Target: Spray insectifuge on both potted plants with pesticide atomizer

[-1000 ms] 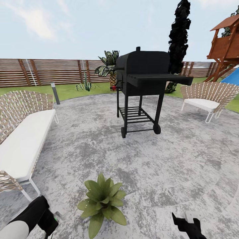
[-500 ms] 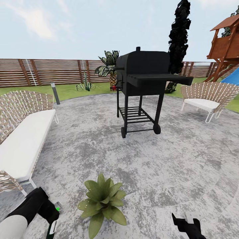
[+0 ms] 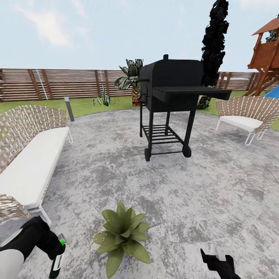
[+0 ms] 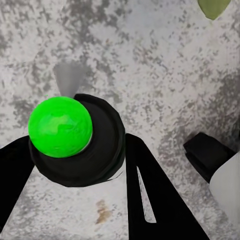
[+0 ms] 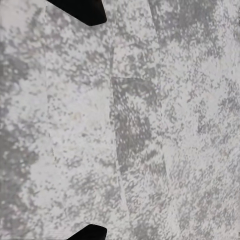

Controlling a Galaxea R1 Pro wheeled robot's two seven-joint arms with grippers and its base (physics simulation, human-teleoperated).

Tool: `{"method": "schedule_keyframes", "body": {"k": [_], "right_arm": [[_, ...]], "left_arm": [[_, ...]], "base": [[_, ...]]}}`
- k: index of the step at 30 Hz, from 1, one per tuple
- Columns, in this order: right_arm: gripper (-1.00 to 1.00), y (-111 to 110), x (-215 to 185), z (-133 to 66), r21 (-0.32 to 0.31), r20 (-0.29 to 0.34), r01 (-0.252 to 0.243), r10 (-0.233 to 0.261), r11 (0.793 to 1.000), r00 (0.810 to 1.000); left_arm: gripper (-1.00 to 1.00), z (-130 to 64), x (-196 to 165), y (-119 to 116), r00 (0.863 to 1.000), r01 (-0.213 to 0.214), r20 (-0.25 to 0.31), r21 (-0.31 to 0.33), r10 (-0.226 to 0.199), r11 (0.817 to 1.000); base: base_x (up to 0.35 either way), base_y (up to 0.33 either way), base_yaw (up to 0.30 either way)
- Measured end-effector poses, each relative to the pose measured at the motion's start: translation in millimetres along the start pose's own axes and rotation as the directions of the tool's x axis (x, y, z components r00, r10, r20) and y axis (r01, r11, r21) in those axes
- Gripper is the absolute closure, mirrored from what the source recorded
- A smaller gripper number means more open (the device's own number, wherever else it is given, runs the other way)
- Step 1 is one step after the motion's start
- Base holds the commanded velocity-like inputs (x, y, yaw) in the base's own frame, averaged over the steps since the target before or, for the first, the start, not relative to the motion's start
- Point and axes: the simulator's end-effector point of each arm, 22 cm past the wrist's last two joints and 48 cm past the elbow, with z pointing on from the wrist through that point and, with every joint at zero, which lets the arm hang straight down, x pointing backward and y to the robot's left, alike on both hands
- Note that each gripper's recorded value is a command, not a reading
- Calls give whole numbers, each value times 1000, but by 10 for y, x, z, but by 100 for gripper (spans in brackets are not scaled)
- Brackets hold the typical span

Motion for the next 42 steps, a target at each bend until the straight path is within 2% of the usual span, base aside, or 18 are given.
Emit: {"method": "schedule_keyframes", "body": {"k": [2, 3, 6, 12, 17, 20, 25, 42], "right_arm": [[-100, -1, -2, 0, 0, 0, 0, 0, 1000, 1000], [-100, -3, -3, 0, 1, 1, 0, 0, 1000, 1000], [-100, -7, -5, 0, 2, 1, 0, 0, 1000, 1000], [-100, -6, -6, 1, 1, 1, 0, 0, 1000, 1000], [-100, -2, -4, 1, 0, 1, 0, 0, 1000, 1000], [-100, -4, -5, 0, 1, 1, 1, -1, 1000, 1000], [-100, -7, -2, -1, 1, 0, 1, -1, 1000, 1000], [-100, -19, -8, -1, 4, 2, 1, -1, 1000, 1000]], "left_arm": [[100, -72, -220, -2, 999, -25, 36, -24, 26, 999], [100, -107, -292, 4, 999, -23, 45, -36, 24, 999], [100, -135, -357, -14, 999, 13, 44, -42, -11, 999], [100, -45, -449, -188, 998, -63, -5, -39, 63, 997], [100, -41, -463, -202, 997, -72, -12, -41, 72, 997], [100, -110, -544, -157, 997, -79, 5, -61, 79, 995], [100, -135, -527, -127, 999, -45, -3, -73, 45, 996], [100, -96, -518, -172, 999, -40, -6, -68, 40, 997]], "base": [[0, 0, 213], [0, 0, 104], [0, 0, 32], [0, 0, 66], [0, -4, 253], [-26, -175, 160], [-57, -70, 14], [101, -143, 0]]}}
